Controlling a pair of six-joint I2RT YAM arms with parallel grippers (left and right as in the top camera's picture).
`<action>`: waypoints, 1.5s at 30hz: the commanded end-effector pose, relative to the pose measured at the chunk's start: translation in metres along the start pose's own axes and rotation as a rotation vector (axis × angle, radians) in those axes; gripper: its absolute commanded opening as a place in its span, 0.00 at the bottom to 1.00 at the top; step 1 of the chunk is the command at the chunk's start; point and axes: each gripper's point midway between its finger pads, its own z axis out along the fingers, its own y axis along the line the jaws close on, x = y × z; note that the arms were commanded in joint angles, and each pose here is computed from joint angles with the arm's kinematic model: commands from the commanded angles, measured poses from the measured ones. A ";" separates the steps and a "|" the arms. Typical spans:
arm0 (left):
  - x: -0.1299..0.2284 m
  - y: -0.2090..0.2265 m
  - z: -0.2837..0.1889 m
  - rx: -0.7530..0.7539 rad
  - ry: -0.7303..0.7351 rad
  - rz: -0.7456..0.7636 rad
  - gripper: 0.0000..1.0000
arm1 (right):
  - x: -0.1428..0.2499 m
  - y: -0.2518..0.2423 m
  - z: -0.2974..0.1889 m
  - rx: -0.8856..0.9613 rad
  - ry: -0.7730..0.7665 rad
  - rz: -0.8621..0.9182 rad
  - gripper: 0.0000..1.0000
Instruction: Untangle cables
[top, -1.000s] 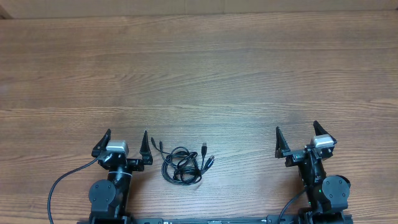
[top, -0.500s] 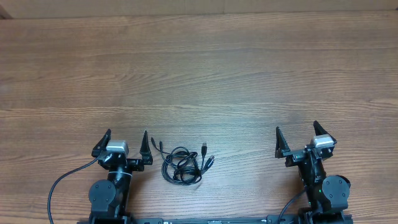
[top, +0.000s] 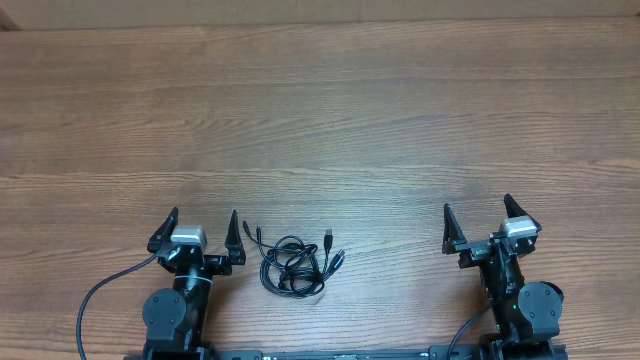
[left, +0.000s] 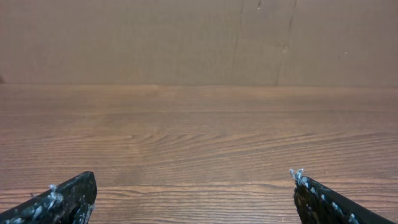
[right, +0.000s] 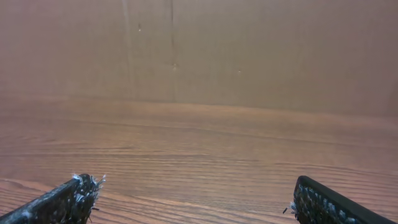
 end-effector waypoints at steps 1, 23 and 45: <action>0.000 0.001 0.000 -0.001 -0.005 0.018 1.00 | 0.002 0.001 0.000 -0.006 -0.003 -0.002 1.00; 0.000 0.000 0.000 0.001 -0.006 0.017 0.99 | 0.002 0.001 0.000 -0.006 -0.003 -0.002 1.00; -0.046 -0.026 -0.019 0.141 -0.023 -0.111 1.00 | 0.002 0.001 0.000 -0.006 -0.003 -0.002 1.00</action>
